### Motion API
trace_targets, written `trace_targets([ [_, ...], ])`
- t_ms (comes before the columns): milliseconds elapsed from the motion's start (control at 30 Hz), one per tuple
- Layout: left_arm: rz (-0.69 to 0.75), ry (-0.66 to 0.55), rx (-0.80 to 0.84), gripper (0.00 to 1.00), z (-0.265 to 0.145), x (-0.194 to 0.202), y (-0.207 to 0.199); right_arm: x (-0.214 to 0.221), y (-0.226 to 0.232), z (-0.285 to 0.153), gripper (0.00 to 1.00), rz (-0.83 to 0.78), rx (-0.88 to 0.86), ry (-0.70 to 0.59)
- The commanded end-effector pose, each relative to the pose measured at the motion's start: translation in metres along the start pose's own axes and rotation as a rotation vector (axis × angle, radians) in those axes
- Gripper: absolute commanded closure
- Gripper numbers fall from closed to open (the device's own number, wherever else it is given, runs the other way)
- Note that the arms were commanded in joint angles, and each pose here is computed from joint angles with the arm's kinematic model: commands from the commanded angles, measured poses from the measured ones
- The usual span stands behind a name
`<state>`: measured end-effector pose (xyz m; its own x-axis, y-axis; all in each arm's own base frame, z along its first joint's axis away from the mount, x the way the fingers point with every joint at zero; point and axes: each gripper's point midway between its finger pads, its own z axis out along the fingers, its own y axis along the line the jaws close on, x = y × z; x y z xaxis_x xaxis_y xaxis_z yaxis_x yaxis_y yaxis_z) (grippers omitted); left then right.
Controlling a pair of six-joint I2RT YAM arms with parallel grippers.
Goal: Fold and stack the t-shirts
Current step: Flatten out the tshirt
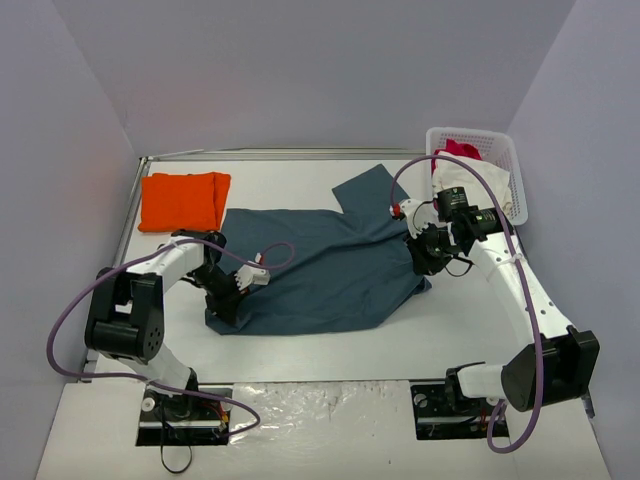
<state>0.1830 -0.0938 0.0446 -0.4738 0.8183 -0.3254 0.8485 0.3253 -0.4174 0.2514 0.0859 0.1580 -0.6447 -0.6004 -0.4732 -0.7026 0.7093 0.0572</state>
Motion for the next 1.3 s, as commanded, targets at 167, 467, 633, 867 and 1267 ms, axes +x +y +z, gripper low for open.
trace_targets([
  [167, -0.117, -0.074, -0.367, 0.98, -0.043, -0.009, 0.045, 0.004, 0.002, -0.005, 1.0, -0.002, -0.002, 0.0],
  [467, -0.42, -0.401, -0.652, 0.98, -0.18, -0.067, 0.111, -0.068, -0.082, -0.001, 1.0, 0.053, 0.136, -0.109],
  [633, -0.444, -0.546, -0.689, 0.98, -0.25, -0.125, 0.141, -0.139, -0.144, 0.009, 1.0, 0.1, 0.185, -0.177],
  [867, -0.373, -0.694, -0.766, 0.98, -0.337, -0.165, 0.112, -0.234, -0.171, -0.088, 1.0, 0.042, 0.336, -0.457],
  [1267, -0.234, -0.833, -0.96, 0.98, -0.367, -0.124, -0.036, -0.193, -0.039, -0.263, 1.0, -0.065, 0.385, -0.78],
])
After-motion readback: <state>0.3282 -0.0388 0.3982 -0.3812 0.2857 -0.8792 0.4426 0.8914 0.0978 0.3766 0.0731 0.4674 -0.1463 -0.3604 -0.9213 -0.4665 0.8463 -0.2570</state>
